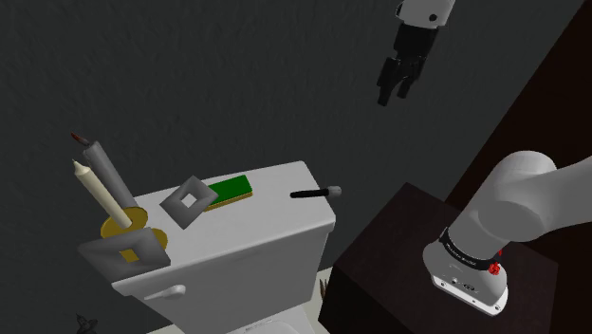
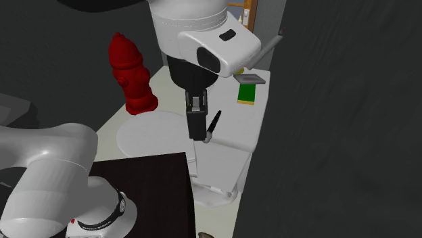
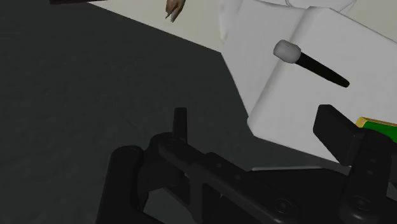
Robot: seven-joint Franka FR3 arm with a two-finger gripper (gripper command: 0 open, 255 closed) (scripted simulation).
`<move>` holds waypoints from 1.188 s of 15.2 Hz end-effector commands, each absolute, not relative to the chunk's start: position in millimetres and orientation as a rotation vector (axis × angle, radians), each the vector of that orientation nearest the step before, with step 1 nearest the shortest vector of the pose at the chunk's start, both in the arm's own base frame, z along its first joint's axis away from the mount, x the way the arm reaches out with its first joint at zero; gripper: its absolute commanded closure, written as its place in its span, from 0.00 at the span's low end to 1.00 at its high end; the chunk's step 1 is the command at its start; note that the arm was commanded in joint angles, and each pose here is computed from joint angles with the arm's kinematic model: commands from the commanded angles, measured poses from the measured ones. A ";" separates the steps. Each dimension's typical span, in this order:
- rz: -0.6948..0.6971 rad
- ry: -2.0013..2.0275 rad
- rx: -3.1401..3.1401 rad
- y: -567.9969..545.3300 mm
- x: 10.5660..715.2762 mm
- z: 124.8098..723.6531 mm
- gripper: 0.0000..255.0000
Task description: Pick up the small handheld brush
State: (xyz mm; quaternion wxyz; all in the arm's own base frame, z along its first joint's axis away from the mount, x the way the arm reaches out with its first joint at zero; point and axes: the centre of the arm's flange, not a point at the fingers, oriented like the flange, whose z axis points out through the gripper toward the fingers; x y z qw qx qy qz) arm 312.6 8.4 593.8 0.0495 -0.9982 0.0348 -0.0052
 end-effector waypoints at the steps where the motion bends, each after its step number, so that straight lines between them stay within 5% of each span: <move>1: -0.016 0.106 -3.041 8.4 312.6 593.8 0.00; 18: -0.177 -1.207 -2.924 173.6 357.1 444.0 0.00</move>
